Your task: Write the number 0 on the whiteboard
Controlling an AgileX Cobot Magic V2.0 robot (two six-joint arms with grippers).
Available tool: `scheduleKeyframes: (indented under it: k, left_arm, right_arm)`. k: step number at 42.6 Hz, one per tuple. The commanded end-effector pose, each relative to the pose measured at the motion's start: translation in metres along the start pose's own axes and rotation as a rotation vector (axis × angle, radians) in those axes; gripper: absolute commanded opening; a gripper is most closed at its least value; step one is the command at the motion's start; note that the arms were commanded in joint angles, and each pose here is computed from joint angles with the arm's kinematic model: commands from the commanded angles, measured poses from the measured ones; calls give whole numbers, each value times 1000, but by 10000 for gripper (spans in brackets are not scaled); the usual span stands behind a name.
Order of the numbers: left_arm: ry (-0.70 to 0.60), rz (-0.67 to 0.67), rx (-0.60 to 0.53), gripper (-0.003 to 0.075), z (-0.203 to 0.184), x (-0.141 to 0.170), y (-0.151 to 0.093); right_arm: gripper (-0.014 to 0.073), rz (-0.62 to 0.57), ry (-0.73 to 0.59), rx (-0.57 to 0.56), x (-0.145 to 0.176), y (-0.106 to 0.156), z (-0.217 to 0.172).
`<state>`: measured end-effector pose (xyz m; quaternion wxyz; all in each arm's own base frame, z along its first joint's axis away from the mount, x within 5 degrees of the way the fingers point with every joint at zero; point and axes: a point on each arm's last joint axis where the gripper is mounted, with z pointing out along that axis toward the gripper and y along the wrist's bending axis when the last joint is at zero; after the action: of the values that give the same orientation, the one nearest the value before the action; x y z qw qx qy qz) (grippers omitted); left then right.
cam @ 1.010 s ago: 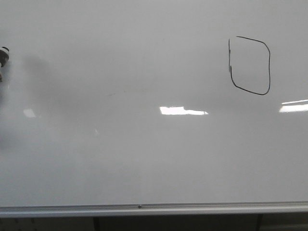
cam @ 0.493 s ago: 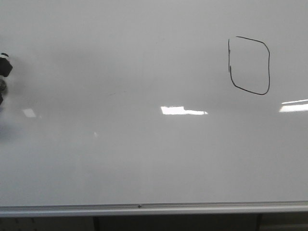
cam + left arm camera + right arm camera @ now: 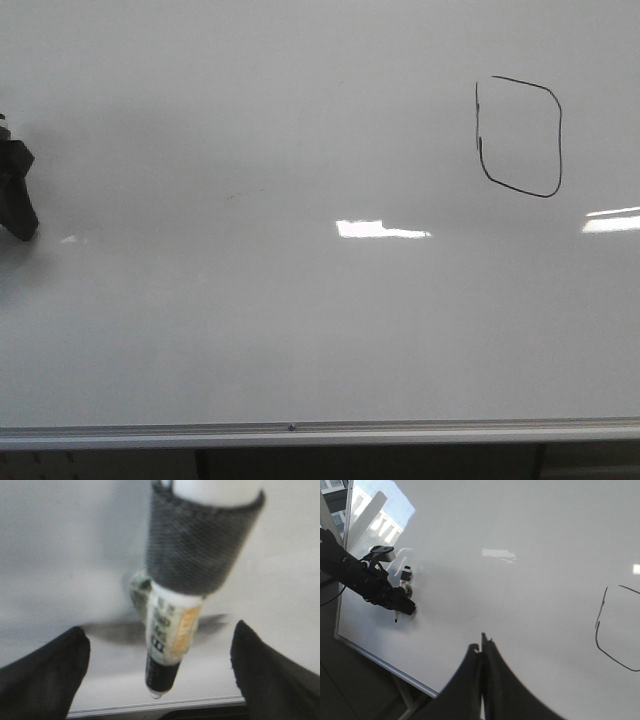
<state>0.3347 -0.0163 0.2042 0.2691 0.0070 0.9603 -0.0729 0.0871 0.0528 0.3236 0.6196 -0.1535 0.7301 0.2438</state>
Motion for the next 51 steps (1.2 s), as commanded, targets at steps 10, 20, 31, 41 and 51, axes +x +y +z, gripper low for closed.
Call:
scheduleKeyframes:
  k: [10, 20, 31, 41, 51]
  left_arm:
    - [-235, 110, -39, 610, -88, -20, -8]
    - [-345, 128, -21, 340, -148, -8, -18]
    - [-484, 149, 9, -6, -177, 34, -30]
    - [-641, 163, 103, -20, -186, 92, -43]
    - [-750, 189, 161, -20, -190, 143, -41]
  right_arm:
    - [-69, 4, -81, 44, -14, -3, -2]
    - [-69, 5, -111, 77, -17, -6, -3]
    - [-69, 5, -152, 120, -20, -9, -3]
    - [-69, 6, -159, 128, -21, -10, -4]
    - [-69, 6, -159, 128, -21, -10, -4]
